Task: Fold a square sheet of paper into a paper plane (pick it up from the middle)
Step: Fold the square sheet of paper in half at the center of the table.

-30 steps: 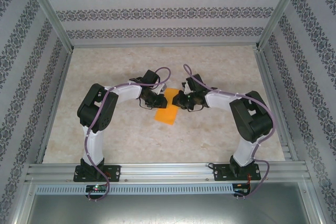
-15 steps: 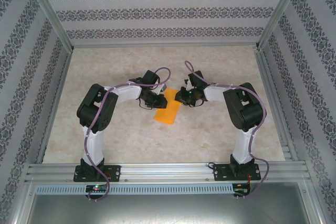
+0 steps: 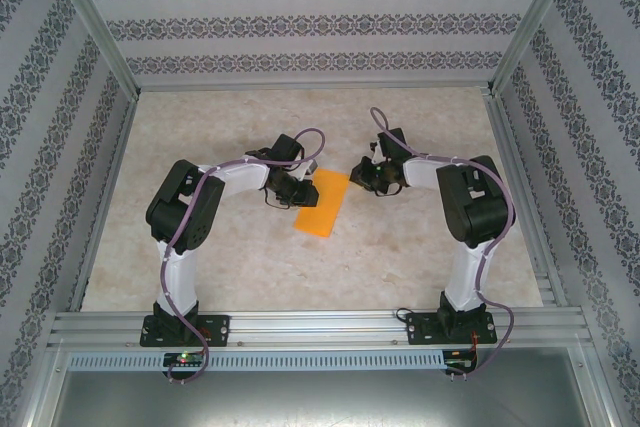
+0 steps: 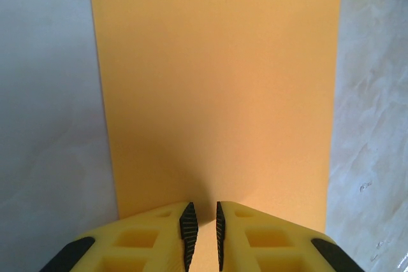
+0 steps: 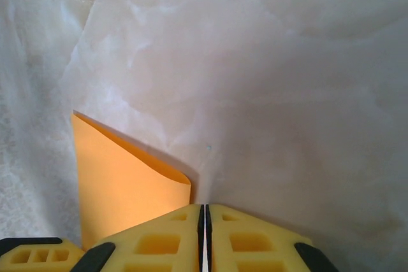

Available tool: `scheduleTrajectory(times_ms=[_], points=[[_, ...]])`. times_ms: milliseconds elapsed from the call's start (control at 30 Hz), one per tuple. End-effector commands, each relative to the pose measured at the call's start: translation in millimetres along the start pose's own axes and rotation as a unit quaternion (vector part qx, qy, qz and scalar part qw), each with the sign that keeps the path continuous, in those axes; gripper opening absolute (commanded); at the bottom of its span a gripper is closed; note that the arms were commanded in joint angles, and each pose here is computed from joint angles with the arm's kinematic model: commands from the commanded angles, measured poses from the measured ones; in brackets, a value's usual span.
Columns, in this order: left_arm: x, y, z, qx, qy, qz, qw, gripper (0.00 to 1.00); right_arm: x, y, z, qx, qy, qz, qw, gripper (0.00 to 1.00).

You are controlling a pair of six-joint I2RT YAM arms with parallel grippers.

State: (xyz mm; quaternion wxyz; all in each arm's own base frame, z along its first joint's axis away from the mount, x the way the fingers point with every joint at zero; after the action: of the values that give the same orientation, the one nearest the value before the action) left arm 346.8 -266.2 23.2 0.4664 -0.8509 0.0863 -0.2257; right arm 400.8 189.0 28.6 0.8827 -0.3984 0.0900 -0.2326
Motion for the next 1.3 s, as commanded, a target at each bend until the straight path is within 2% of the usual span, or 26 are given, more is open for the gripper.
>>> scheduleTrajectory(times_ms=[0,233,367,533,700,967,1267], points=[[-85,29,43,0.073,-0.049,0.138,0.987,0.24,4,-19,30,0.023,-0.033,-0.027,0.999,0.12],[-84,28,42,0.07,-0.047,0.14,0.986,0.24,-9,10,45,0.035,-0.039,0.003,0.999,0.12],[-85,27,42,0.072,-0.048,0.139,0.986,0.24,-5,22,36,0.015,-0.038,0.009,0.999,0.12],[-86,27,42,0.072,-0.051,0.136,0.987,0.24,2,24,4,-0.03,-0.031,0.002,0.999,0.12],[-87,27,41,0.07,-0.051,0.137,0.987,0.24,14,17,-21,-0.063,-0.028,-0.014,0.998,0.12],[-81,24,35,0.057,-0.053,0.129,0.989,0.24,17,-15,-13,-0.054,-0.037,-0.032,0.997,0.13],[-65,21,22,0.029,-0.055,0.109,0.992,0.25,-16,-36,3,-0.01,-0.026,-0.007,1.0,0.26]])
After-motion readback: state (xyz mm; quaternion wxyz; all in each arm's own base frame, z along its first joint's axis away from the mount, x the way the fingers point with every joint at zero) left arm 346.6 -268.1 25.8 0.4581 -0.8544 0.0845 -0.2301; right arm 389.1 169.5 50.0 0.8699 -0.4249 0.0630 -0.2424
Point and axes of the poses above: each hand's point on the last joint's axis, 136 mm out from that joint toward the fingers, its own y axis out along the fingers, its own z axis along the line the jaws close on, x = y × z, the point moved 1 cm from there along -y, back along the fingers, and after that the axes turned 12 degrees about y, right-handed, at the moved point
